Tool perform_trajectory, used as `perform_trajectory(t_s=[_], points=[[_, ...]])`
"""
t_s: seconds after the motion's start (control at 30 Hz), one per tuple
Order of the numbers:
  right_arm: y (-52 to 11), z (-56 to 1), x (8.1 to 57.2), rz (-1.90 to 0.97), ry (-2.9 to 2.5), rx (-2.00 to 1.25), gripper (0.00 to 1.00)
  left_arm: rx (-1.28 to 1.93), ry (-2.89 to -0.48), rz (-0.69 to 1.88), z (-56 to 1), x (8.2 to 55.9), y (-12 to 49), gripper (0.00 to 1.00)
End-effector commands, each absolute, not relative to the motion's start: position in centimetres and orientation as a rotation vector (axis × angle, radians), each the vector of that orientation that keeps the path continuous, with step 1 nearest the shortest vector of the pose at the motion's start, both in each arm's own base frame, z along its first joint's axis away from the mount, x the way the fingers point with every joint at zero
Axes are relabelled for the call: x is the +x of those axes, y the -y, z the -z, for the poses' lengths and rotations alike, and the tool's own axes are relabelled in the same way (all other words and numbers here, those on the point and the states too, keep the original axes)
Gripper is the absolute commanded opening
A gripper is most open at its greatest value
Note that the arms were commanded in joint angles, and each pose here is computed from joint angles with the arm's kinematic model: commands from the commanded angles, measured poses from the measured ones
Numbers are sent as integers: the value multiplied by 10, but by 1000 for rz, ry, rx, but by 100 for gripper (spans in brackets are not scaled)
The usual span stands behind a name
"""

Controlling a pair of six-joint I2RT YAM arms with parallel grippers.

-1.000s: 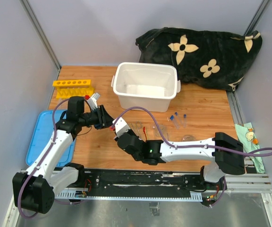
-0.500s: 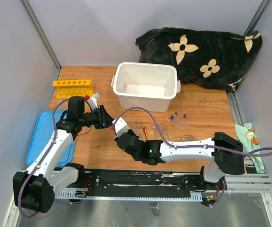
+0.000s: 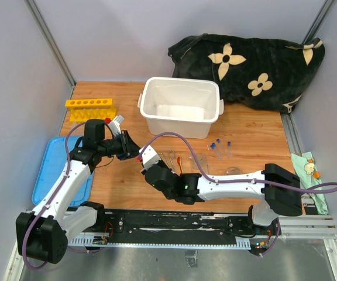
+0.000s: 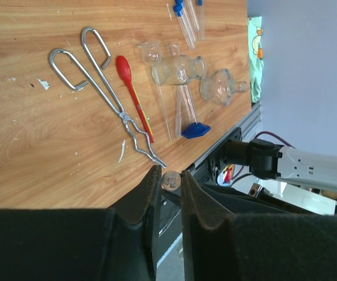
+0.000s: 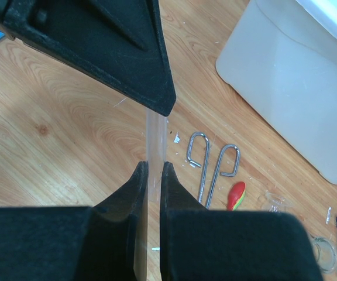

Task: Organize the chemistry lab equipment
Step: Pick up the test tube at the center of the board.

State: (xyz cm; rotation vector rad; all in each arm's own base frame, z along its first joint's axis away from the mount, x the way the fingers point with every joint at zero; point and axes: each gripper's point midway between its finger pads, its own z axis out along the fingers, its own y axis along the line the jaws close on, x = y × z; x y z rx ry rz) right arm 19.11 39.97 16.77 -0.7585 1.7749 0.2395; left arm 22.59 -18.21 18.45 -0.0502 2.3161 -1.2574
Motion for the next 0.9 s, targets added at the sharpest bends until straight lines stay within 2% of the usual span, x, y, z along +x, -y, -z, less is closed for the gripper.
perform_trajectory(t_s=[0.0,0.23,0.3,0.33,0.47,0.53,0.73,0.87], points=[[-409,-178,191,-253,-1753,-730,0,-29,-2312,1262,-186,226,184,16],[-407,-180,191,-250,-1753,-724,3,-52,-2314,1227,-182,230,182,0],[-405,-181,191,-251,-1755,-721,5,-60,-2314,1208,-181,232,180,0],[-404,-181,190,-252,-1756,-720,8,-66,-2315,1199,-180,233,179,0],[-402,-184,188,-266,-1761,-727,31,-87,-2315,1151,-178,240,175,0],[-401,-186,184,-275,-1764,-743,37,-97,-2318,1128,-176,244,173,0],[-389,-198,169,-293,-1765,-774,40,-109,-2320,1043,-176,262,168,0],[-365,-197,165,-264,-1777,-743,39,-121,-2307,870,-184,286,152,0]])
